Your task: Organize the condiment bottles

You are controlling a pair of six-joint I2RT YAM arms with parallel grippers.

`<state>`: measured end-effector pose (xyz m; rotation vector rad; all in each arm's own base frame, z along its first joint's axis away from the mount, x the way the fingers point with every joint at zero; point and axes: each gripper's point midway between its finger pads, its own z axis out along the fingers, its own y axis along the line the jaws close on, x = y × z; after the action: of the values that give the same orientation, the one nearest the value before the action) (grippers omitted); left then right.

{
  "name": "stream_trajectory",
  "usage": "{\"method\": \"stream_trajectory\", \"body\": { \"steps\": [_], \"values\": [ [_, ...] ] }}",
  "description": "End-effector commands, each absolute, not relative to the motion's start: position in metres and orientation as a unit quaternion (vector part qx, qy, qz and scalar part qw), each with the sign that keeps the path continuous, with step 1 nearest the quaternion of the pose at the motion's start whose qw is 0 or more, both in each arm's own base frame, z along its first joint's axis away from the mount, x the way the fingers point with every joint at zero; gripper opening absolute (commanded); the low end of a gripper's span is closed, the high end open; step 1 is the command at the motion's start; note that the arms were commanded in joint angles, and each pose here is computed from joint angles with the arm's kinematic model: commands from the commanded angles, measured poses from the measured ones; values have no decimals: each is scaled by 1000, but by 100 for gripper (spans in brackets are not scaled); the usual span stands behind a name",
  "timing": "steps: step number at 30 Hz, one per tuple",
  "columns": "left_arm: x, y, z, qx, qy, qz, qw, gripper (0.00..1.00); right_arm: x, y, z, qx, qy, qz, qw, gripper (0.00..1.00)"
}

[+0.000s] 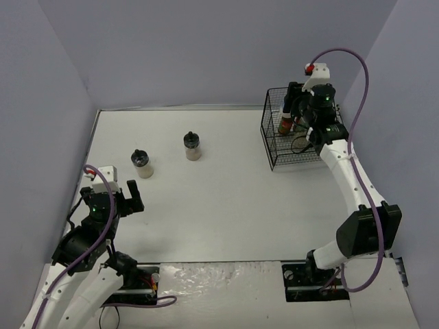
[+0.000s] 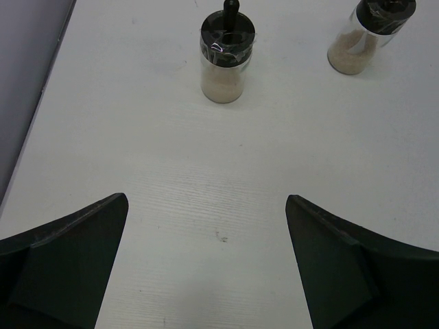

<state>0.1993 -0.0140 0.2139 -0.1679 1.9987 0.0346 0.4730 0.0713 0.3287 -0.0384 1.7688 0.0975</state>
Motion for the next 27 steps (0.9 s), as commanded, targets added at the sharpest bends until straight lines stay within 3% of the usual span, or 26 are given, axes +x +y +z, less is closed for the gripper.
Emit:
{"method": "stream_trajectory", "body": {
  "steps": [1, 12, 27],
  "values": [
    [209, -16, 232, -76, 824, 6, 561, 97, 502, 64, 354, 9, 741, 62, 668, 7],
    [209, -17, 230, -75, 826, 6, 559, 97, 530, 37, 316, 43, 757, 54, 649, 6],
    [211, -19, 229, -70, 828, 5, 556, 97, 491, 36, 321, 32, 751, 56, 657, 4]
  ]
}}
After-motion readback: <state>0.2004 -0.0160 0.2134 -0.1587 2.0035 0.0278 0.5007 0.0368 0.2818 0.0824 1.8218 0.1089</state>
